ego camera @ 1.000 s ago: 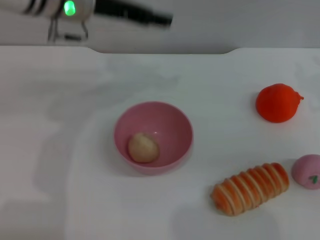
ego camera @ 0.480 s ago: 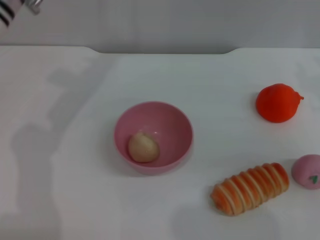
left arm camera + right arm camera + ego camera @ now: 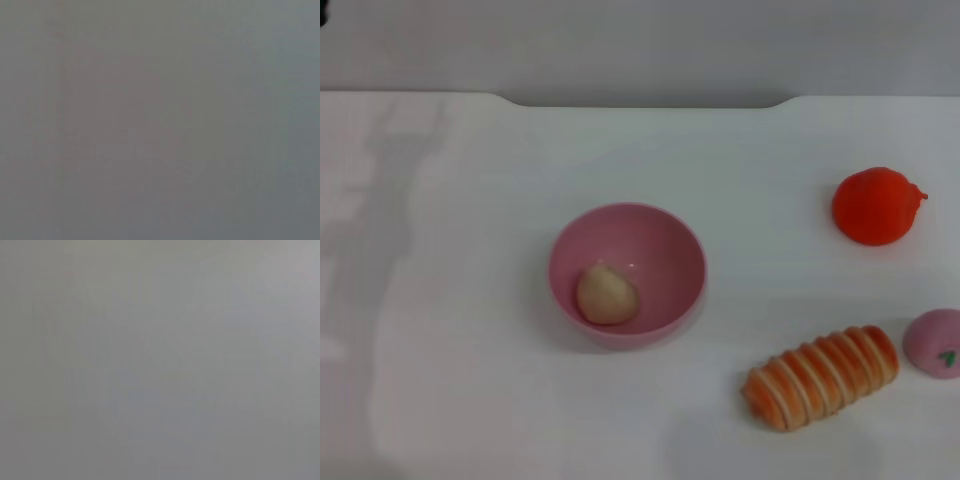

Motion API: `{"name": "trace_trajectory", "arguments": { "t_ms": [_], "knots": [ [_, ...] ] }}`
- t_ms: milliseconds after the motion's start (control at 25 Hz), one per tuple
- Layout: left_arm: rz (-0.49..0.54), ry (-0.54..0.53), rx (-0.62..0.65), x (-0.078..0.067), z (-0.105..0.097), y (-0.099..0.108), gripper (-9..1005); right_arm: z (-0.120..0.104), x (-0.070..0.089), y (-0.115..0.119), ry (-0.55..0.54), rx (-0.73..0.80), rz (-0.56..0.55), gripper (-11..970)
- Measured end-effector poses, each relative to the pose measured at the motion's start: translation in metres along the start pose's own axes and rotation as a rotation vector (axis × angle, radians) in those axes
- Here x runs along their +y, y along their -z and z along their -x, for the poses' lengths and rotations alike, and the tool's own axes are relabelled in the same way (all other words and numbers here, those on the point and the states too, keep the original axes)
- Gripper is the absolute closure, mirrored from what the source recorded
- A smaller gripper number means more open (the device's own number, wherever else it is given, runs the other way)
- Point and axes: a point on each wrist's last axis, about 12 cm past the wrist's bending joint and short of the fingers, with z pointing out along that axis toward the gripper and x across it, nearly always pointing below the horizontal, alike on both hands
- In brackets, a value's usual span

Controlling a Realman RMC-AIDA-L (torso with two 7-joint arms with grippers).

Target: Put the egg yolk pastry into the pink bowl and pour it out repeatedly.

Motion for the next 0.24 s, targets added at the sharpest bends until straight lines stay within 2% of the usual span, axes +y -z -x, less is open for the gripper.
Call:
{"name": "trace_trajectory", "arguments": {
  "t_ms": [80, 240],
  "knots": [
    [0.025, 0.015, 0.007, 0.007, -0.005, 0.014, 287, -0.002, -0.001, 0.001, 0.019, 0.006, -0.020, 404],
    [0.040, 0.043, 0.018, 0.008, -0.012, 0.025, 287, -0.007, 0.004, 0.001, 0.080, 0.030, -0.041, 404]
  ]
}}
